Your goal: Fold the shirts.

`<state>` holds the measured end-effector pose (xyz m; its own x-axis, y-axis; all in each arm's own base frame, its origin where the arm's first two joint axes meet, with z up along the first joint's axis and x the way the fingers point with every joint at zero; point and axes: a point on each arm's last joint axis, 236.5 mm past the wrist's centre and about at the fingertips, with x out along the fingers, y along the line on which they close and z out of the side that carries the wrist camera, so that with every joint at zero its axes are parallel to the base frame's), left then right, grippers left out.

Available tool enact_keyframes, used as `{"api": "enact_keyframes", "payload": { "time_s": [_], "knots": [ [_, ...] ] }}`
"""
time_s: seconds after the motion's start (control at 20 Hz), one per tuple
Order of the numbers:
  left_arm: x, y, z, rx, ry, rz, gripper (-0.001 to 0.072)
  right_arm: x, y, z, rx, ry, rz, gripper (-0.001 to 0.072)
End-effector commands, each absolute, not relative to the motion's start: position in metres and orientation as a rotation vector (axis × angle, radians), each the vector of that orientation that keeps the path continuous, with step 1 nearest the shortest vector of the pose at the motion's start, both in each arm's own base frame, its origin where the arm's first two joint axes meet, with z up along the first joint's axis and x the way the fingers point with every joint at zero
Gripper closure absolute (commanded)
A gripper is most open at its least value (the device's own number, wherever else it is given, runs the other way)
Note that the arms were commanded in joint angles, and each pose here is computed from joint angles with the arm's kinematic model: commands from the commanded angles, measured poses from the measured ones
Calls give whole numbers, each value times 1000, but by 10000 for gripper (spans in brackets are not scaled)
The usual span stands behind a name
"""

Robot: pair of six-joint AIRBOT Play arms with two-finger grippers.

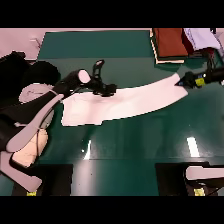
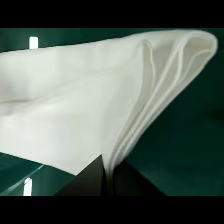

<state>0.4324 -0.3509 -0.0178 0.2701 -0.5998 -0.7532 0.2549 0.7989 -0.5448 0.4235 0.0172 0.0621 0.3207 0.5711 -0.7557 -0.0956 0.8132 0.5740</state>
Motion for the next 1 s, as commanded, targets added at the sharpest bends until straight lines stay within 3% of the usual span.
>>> {"api": "enact_keyframes", "payload": {
  "time_s": [0.0, 0.2, 0.55, 0.8, 0.95],
  "knots": [
    [434, -385, -42, -332, 1195, -629, 684, 419, 74, 143, 352, 1040, 551, 700],
    [424, -391, -62, -307, 1250, -636, 684, 406, 136, 198, 276, 951, 658, 700],
    [434, -364, -48, -254, 1273, -622, 684, 395, 209, 236, 245, 861, 777, 700],
    [506, -233, 85, -144, 1018, -448, 684, 373, 312, 245, 303, 817, 1007, 700],
    [515, -135, 192, -122, 806, -309, 683, 355, 402, 220, 319, 801, 1141, 699]
  ]
}}
